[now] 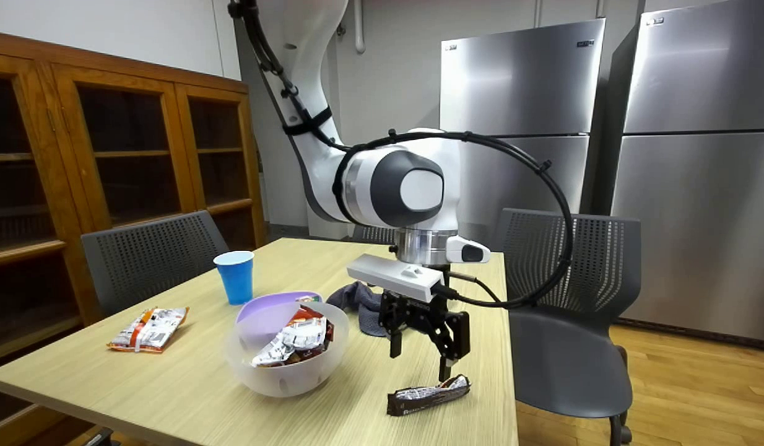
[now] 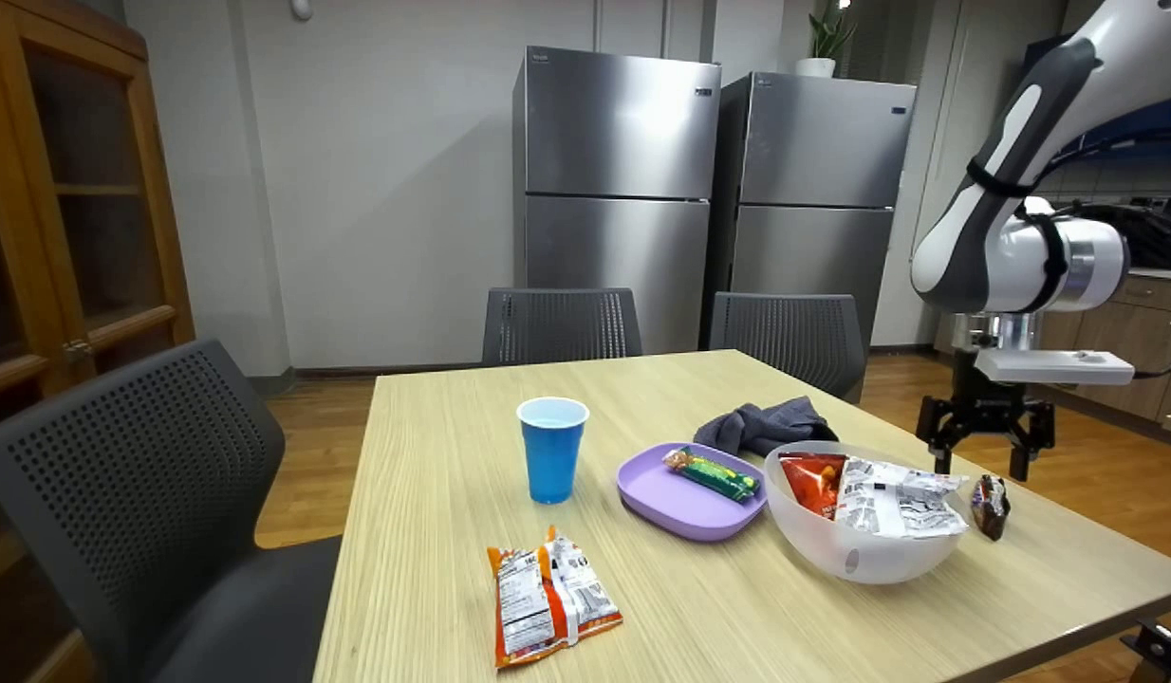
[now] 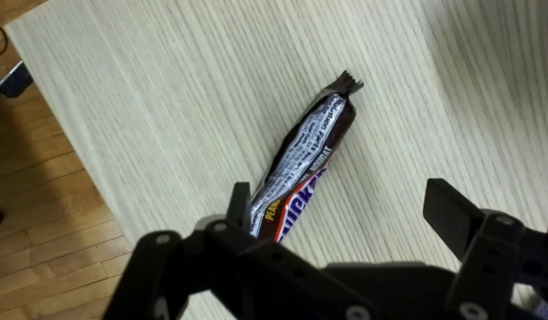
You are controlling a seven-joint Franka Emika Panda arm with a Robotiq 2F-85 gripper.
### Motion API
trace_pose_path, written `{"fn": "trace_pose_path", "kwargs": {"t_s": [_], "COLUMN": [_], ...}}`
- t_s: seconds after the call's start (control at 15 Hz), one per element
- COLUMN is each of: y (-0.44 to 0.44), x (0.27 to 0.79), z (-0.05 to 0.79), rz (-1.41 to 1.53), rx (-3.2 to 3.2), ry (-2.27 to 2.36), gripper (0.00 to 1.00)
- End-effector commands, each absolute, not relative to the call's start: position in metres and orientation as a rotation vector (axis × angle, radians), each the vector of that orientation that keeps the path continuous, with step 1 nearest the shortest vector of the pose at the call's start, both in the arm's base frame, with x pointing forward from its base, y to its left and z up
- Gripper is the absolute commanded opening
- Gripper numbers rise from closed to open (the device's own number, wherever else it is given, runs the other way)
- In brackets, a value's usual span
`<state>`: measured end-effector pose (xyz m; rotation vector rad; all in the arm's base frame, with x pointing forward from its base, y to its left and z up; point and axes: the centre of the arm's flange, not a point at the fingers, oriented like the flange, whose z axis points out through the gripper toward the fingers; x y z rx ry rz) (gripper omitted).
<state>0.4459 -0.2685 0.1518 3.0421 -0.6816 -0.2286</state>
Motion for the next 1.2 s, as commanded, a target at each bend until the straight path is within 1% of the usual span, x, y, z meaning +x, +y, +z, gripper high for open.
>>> {"fn": "trace_pose_path", "kwargs": {"t_s": [0.0,0.47,0.8,1.13], "y": [-0.268,-0.268,-0.283,-0.297], "x": [0.446,0.446,0.417,0.405], "z": [0.151,0.150,0.160,0.154], "rz": [-0.231,-0.228,-0.233,-0.240], "rx": [3.041,3.038,3.027,3.030], "ry": [-0.687,-0.699,-0.758,-0.833], "gripper": [1.00,1.00,1.00,1.00]}}
